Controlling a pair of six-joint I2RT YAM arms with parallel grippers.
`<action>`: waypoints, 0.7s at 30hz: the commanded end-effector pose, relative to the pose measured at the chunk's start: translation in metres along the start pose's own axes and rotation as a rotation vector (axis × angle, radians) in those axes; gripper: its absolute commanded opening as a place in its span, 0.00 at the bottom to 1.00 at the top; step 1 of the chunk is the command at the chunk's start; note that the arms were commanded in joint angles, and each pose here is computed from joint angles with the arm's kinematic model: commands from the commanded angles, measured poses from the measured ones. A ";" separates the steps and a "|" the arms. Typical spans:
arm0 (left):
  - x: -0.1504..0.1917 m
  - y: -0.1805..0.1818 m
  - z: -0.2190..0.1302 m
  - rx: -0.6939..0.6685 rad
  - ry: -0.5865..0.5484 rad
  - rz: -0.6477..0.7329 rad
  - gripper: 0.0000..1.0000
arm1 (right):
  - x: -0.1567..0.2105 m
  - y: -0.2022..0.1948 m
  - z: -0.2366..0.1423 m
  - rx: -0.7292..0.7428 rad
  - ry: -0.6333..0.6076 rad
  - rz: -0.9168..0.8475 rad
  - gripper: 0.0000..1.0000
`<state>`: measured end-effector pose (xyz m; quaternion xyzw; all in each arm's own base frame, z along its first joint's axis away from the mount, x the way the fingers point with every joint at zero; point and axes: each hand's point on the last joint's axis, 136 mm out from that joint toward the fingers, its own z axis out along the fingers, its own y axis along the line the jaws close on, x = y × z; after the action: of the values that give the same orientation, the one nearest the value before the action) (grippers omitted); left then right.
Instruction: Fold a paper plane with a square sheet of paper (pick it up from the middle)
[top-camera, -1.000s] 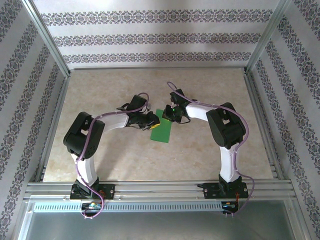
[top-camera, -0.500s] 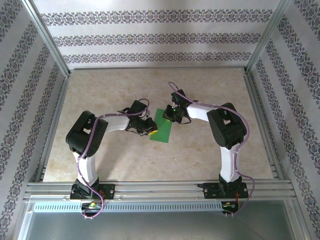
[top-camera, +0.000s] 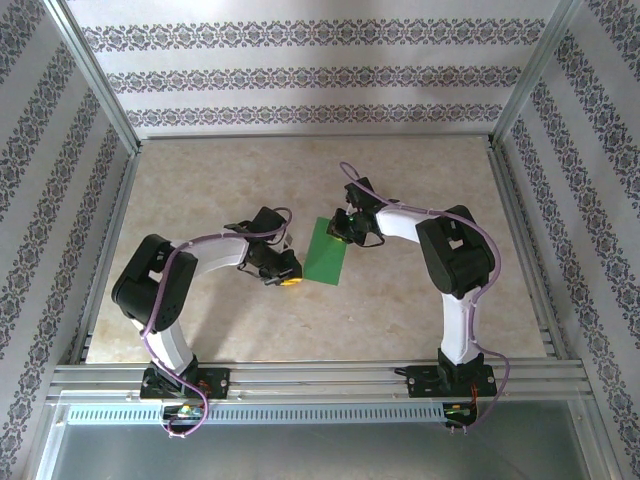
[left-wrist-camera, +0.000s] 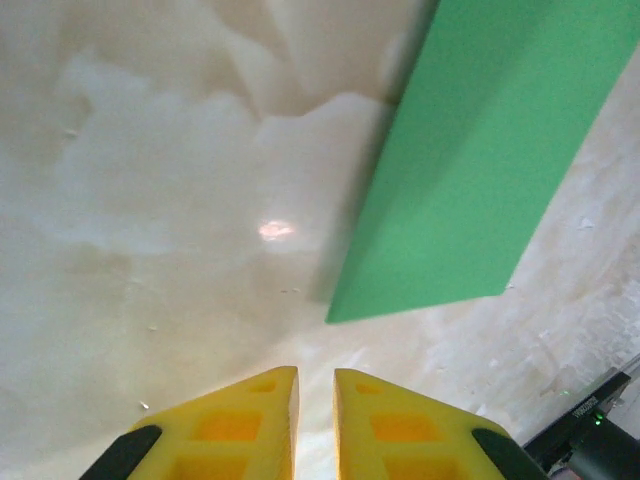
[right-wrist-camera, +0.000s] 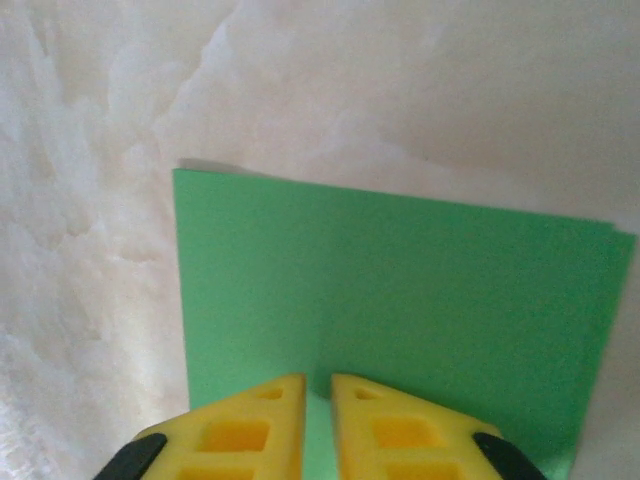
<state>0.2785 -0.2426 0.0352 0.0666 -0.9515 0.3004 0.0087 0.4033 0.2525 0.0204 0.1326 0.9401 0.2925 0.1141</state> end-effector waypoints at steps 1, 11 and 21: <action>-0.019 -0.032 -0.017 0.047 -0.072 0.079 0.17 | -0.005 0.016 -0.027 -0.042 -0.013 -0.011 0.24; -0.084 -0.071 0.010 0.163 -0.171 0.058 0.17 | 0.026 0.002 -0.080 -0.099 -0.057 0.088 0.39; -0.103 -0.047 0.047 0.065 -0.144 0.006 0.16 | 0.060 -0.035 -0.089 -0.057 -0.027 0.168 0.42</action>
<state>0.3850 -0.2956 0.0228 0.0731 -0.9349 0.3417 -0.0614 0.3178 0.2011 0.0593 0.1995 0.9198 0.3205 0.1069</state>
